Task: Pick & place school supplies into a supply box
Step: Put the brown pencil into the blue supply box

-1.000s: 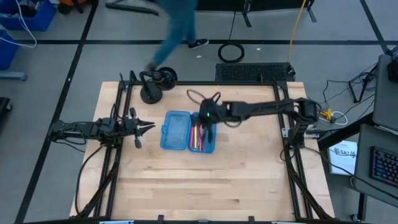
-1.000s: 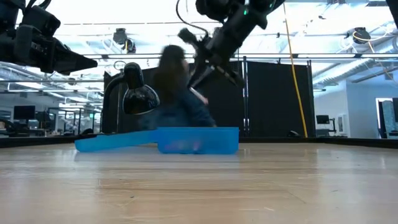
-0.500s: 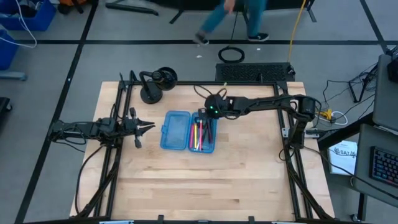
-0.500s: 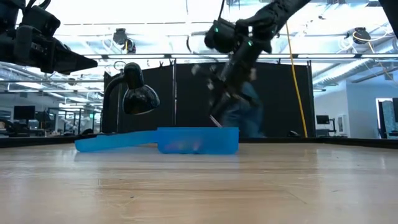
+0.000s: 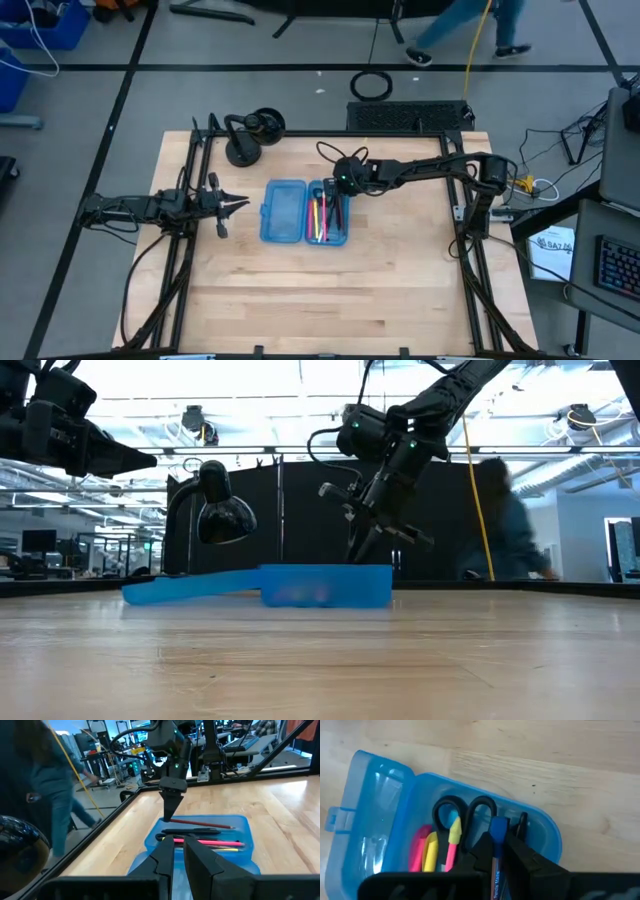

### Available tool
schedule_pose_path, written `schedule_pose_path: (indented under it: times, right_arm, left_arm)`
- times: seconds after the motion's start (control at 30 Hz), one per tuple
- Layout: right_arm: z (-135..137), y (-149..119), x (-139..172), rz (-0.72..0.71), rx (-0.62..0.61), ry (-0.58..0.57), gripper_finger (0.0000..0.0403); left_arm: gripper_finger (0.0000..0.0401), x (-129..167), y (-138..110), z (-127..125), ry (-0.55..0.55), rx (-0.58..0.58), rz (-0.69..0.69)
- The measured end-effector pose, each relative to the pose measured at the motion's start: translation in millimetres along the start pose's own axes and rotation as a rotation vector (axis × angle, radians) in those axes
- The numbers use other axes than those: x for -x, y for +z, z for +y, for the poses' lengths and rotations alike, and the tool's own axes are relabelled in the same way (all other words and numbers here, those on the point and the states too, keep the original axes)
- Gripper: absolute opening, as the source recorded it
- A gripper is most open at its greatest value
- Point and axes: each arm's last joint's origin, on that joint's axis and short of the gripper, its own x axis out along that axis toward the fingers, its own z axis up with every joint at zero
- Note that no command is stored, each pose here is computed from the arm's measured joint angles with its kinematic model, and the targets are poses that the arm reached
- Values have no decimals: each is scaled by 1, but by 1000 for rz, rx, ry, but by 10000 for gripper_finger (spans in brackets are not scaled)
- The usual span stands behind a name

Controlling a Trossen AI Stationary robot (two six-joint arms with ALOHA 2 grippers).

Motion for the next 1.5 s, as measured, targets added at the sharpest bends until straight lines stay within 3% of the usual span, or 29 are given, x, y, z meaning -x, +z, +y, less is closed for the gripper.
schedule_pose_path:
  times: [0.6,1.1,1.5]
  right_arm:
    - [0,-1,0,3,12,-1,30]
    - [0,-2,0,29,14,2,121]
    - [0,-4,0,71,23,18,129]
  left_arm:
    - [47,0,0,0,0,-3,0]
    - [47,0,0,0,0,-3,0]
    - [47,0,0,0,0,-3,1]
